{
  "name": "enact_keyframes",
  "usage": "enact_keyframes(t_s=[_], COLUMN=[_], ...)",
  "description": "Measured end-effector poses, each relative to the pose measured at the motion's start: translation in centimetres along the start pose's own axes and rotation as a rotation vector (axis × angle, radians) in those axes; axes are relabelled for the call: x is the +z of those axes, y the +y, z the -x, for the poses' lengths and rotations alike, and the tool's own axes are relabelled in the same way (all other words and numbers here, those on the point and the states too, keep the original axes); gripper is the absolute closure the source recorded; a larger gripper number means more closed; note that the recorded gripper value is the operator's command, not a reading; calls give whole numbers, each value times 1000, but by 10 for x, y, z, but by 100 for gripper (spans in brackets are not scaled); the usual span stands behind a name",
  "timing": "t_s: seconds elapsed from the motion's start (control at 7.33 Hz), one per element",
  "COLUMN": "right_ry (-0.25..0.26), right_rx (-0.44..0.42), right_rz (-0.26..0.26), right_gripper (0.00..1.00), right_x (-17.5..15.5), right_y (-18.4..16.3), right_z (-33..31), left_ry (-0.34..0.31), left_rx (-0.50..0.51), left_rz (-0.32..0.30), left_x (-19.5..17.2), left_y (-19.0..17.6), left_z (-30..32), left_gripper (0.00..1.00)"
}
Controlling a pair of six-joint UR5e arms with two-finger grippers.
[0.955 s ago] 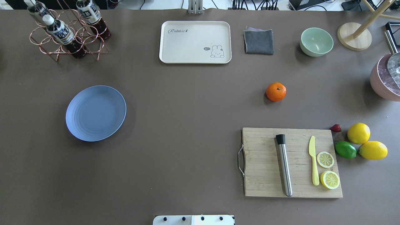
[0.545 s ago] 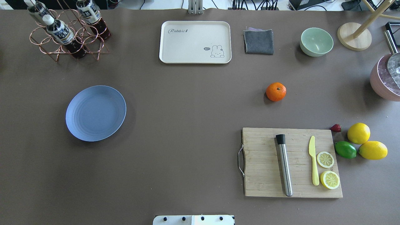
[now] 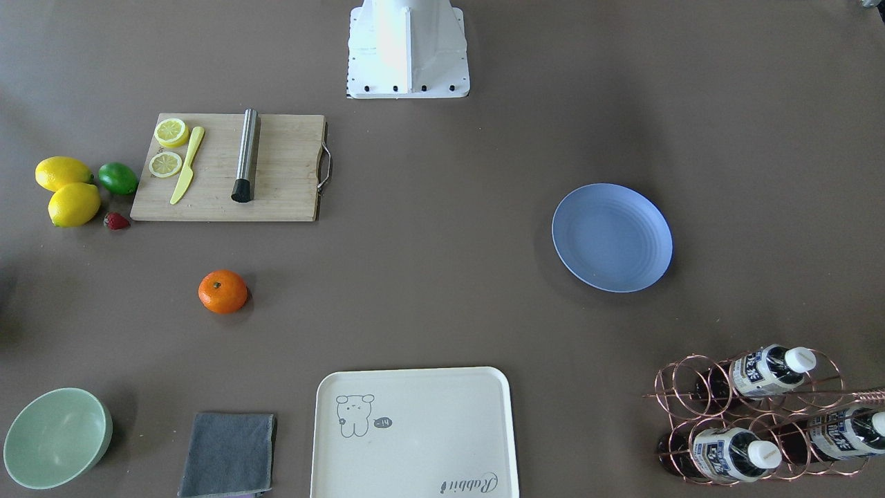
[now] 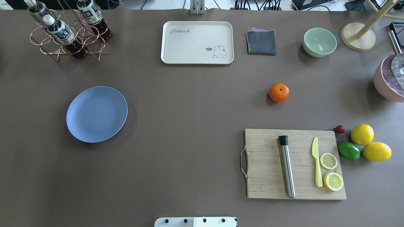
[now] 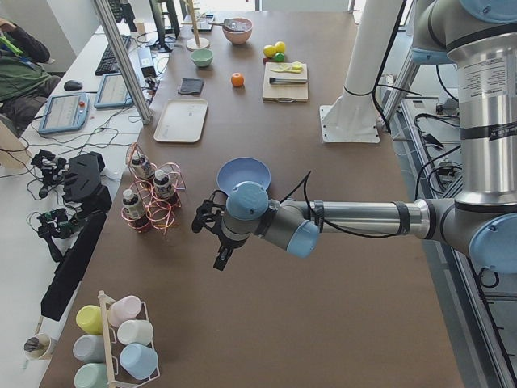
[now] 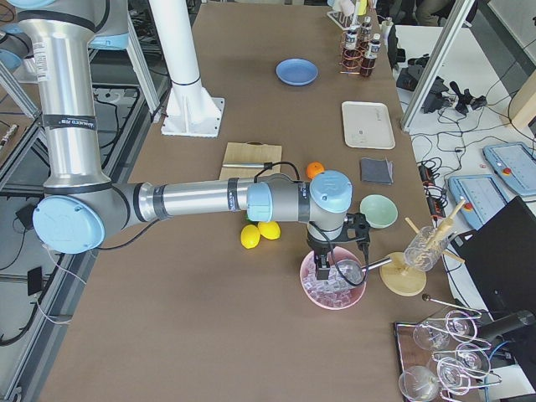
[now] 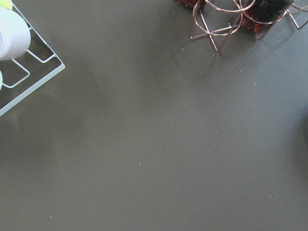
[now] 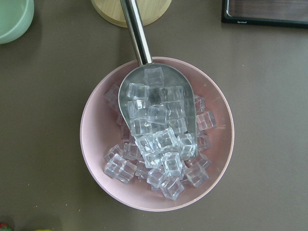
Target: Pick orange to plate
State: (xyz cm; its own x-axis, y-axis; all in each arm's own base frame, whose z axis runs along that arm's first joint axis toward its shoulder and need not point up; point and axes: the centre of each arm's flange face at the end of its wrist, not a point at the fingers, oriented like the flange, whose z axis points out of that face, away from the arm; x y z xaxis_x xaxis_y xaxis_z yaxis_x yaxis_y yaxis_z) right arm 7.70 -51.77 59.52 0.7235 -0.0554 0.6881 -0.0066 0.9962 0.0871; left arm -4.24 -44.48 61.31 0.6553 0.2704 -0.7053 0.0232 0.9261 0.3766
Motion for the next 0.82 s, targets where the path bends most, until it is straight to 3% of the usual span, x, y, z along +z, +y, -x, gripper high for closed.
enact_keyframes(t_s=[0.41, 0.82], right_ry=[-3, -26], right_rx=[-9, -11], right_rz=[-8, -10], right_gripper=[0, 0], right_x=[-4, -4], right_y=[0, 0], right_z=[4, 7], left_ry=[72, 190], left_rx=[-194, -308], left_rz=[-44, -72], left_x=[4, 67], left_y=[-10, -20], left_z=[-22, -129], left_gripper=[2, 2])
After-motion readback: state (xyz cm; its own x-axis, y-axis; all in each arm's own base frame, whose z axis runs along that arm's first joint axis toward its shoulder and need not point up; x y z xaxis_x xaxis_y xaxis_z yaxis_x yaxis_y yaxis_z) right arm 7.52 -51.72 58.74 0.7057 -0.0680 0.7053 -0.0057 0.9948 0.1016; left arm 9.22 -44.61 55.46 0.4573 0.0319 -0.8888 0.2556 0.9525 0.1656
